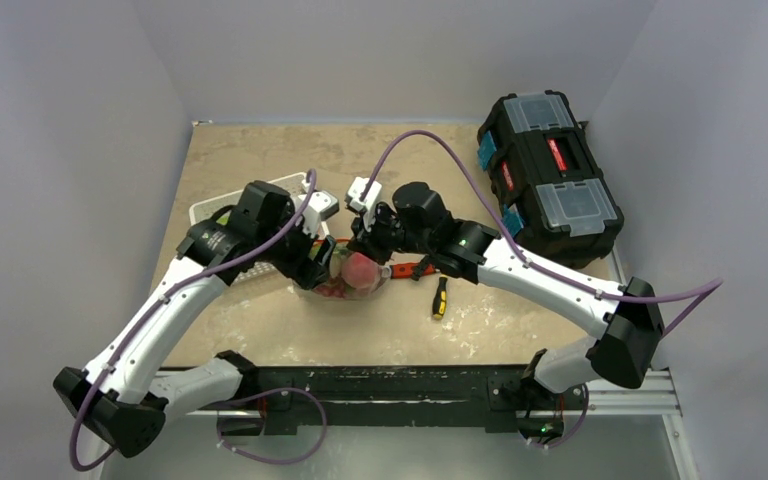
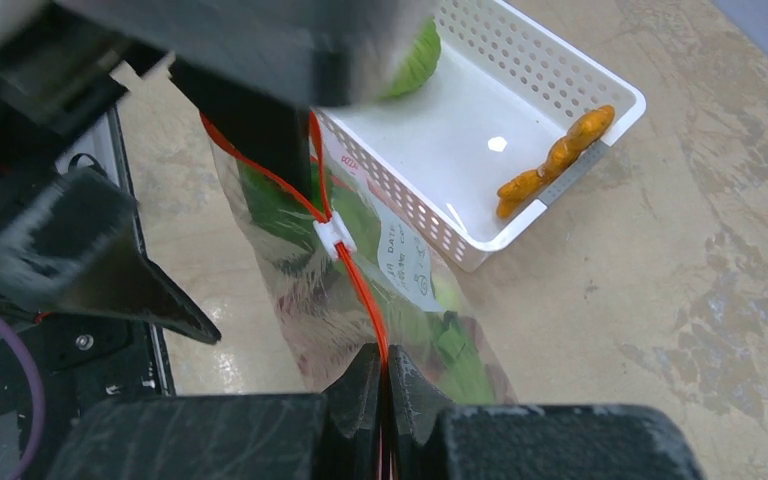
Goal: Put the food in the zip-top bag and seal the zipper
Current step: Adjust the fake food in the zipper food storage bag.
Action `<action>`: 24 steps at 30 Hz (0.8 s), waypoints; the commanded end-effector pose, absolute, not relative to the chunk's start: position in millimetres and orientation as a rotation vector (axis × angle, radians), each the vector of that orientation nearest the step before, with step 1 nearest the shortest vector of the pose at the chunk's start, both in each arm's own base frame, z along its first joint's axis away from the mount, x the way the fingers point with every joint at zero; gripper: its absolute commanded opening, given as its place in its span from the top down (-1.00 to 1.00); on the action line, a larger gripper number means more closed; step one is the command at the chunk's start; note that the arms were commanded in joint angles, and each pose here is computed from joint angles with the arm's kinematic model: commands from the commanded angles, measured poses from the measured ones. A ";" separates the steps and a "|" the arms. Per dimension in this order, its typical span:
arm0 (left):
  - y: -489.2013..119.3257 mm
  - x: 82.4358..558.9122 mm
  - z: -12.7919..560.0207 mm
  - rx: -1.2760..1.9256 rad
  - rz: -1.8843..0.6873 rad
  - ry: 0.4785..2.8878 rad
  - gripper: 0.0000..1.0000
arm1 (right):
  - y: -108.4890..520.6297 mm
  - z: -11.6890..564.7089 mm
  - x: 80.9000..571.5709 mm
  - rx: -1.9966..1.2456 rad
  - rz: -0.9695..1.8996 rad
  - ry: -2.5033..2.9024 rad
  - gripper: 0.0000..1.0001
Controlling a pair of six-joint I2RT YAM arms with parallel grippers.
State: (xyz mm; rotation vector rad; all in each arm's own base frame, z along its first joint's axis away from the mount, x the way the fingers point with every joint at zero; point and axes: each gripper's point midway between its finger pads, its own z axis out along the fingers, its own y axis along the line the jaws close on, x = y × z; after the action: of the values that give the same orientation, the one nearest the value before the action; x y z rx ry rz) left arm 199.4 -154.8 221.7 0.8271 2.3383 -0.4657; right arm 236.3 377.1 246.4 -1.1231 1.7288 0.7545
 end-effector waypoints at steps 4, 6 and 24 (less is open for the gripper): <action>-204.0 206.7 201.3 0.800 -0.782 2.306 -0.50 | 380.9 292.6 230.1 -1.085 0.831 1.600 1.00; -207.6 208.8 195.4 0.794 -0.798 2.313 -0.50 | 380.4 291.1 231.4 -1.081 0.823 1.608 1.00; -160.8 191.9 278.1 0.620 -0.613 2.108 -0.68 | 382.2 290.6 230.0 -1.085 0.837 1.607 1.00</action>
State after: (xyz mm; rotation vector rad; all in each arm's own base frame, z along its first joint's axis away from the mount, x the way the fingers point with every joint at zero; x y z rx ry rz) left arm 188.3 -170.2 262.4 0.6670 2.1261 -0.6628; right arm 233.1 378.6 247.6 -1.1269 1.7271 0.7780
